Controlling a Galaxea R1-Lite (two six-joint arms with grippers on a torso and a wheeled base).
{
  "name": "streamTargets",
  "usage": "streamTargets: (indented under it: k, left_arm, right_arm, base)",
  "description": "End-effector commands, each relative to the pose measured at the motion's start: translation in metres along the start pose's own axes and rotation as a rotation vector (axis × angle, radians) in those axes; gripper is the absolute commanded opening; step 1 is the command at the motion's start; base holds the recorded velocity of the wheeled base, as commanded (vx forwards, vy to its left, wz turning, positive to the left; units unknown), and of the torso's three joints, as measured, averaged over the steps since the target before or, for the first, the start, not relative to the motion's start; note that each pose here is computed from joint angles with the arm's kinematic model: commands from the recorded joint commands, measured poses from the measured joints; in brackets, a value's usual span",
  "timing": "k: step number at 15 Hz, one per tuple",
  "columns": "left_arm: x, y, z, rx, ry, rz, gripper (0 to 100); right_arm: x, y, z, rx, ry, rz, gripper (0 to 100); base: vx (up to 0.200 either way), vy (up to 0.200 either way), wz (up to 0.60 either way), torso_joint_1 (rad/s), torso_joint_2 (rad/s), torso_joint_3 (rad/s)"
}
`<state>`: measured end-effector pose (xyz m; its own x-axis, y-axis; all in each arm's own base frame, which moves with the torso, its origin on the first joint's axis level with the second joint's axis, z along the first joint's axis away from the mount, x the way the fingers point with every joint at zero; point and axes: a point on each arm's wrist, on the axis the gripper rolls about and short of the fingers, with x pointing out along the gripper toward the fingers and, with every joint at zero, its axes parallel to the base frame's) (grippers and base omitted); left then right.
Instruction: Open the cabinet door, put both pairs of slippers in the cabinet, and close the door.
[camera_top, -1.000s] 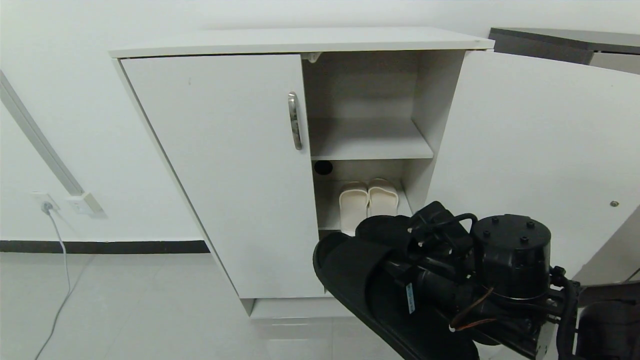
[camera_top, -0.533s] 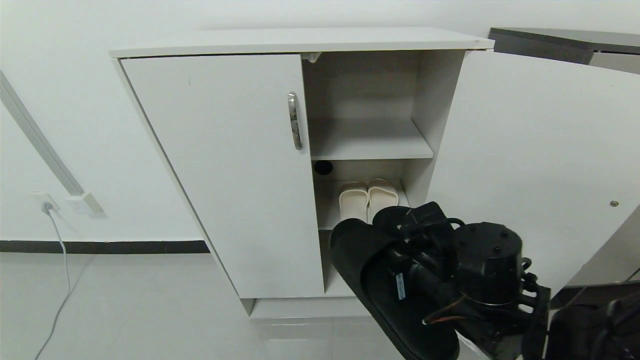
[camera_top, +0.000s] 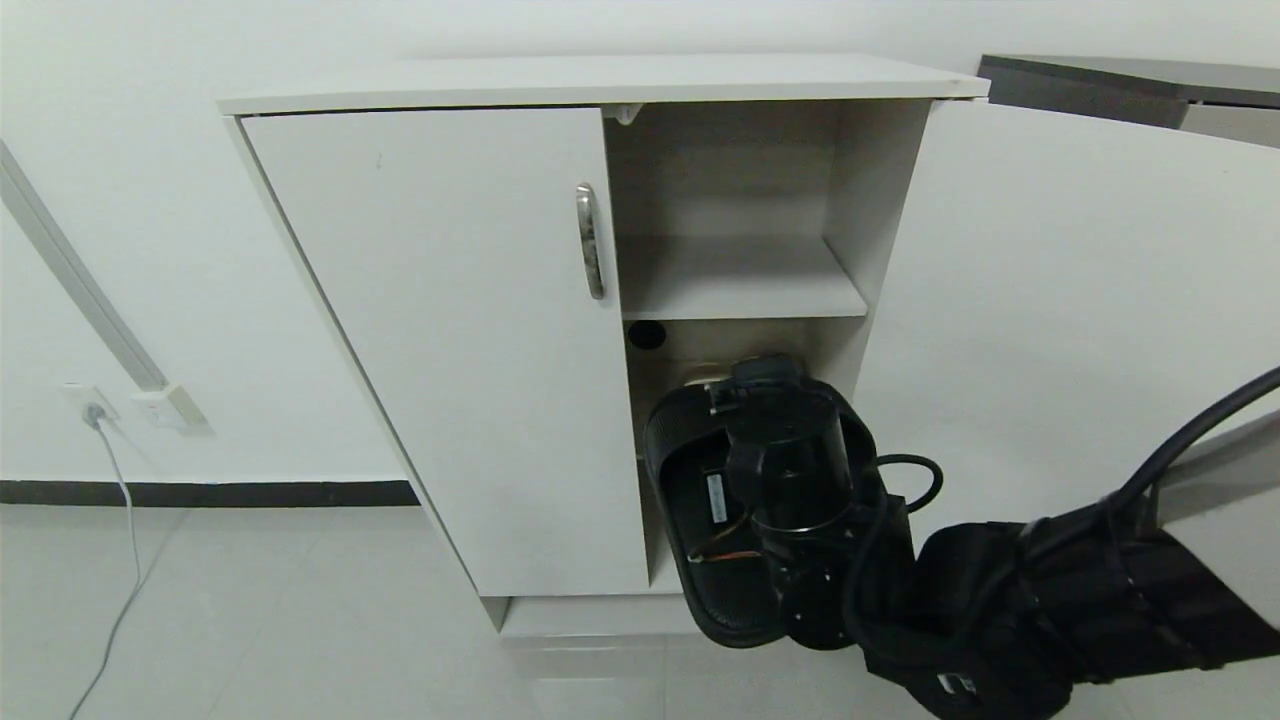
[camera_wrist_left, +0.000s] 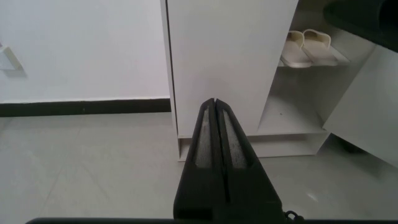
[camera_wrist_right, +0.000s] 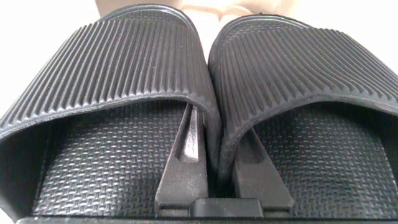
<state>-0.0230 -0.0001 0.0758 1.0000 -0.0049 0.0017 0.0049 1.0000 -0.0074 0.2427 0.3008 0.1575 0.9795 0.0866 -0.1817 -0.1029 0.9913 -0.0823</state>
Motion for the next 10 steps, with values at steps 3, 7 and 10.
streamTargets:
  k: [3,7,10]
  left_arm:
    - [0.0,0.0,0.0,0.0,0.002,0.0,0]
    - [0.0,0.0,0.0,0.003,0.0,0.0,0]
    - [0.0,0.0,0.0,0.003,0.0,0.0,0]
  right_arm:
    - [-0.006,-0.001,0.057,0.081,-0.004,-0.075,0]
    - [-0.008,-0.011,0.078,0.073,0.007,-0.096,0]
    - [-0.004,-0.012,0.079,0.078,0.005,-0.105,0]
  base:
    - [0.0,0.0,0.0,0.0,0.0,0.0]
    - [0.0,0.0,0.0,0.0,0.0,0.0]
    - [0.0,0.0,0.0,0.0,0.0,0.0]
